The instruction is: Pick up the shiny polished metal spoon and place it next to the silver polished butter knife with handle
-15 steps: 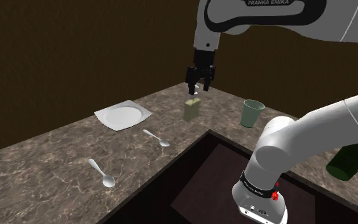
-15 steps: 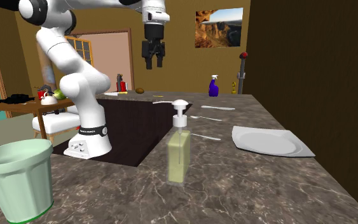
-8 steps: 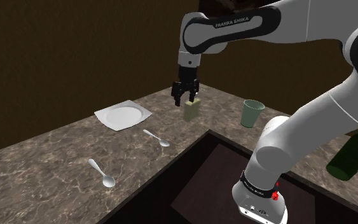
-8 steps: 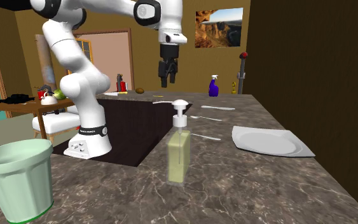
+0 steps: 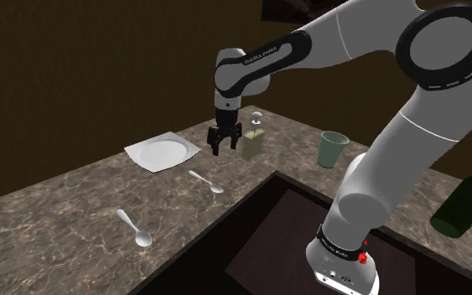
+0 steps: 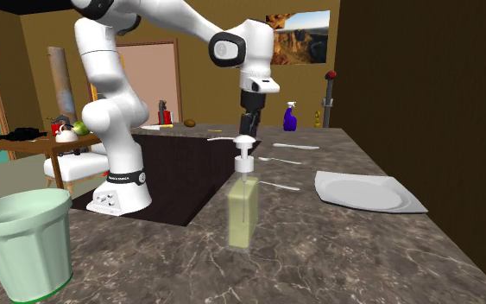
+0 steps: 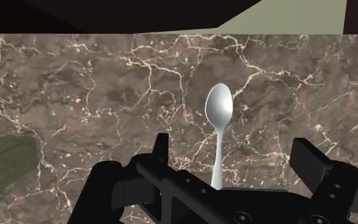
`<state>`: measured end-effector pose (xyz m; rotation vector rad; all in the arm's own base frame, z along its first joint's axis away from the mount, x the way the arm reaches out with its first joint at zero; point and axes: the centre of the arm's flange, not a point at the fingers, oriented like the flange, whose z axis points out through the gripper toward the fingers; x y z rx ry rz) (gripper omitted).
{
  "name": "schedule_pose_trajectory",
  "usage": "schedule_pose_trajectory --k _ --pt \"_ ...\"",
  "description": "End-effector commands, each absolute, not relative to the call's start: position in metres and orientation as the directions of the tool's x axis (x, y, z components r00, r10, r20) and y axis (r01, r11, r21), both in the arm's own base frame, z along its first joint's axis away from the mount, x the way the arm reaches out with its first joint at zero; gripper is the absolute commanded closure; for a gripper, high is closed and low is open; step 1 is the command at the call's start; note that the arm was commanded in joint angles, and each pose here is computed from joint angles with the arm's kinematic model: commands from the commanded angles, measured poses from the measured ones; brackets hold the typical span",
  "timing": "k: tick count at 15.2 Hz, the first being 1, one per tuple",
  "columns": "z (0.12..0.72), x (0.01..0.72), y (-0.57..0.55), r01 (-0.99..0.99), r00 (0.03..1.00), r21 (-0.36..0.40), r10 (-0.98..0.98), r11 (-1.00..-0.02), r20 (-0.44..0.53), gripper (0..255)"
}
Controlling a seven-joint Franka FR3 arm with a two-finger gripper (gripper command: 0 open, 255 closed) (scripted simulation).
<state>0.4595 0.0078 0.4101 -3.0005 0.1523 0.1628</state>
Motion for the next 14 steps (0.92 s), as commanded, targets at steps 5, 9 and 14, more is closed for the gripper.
schedule_pose_trajectory --k 5,9,14 --pt "0.349 0.51 0.018 -0.085 0.989 -0.139 -0.067 -0.987 -0.129 0" --pt "0.306 0.543 0.027 -0.07 0.989 -0.148 -0.049 -0.987 -0.139 0" --pt "0.28 0.55 0.032 -0.066 0.989 -0.15 -0.044 -0.986 -0.142 0"
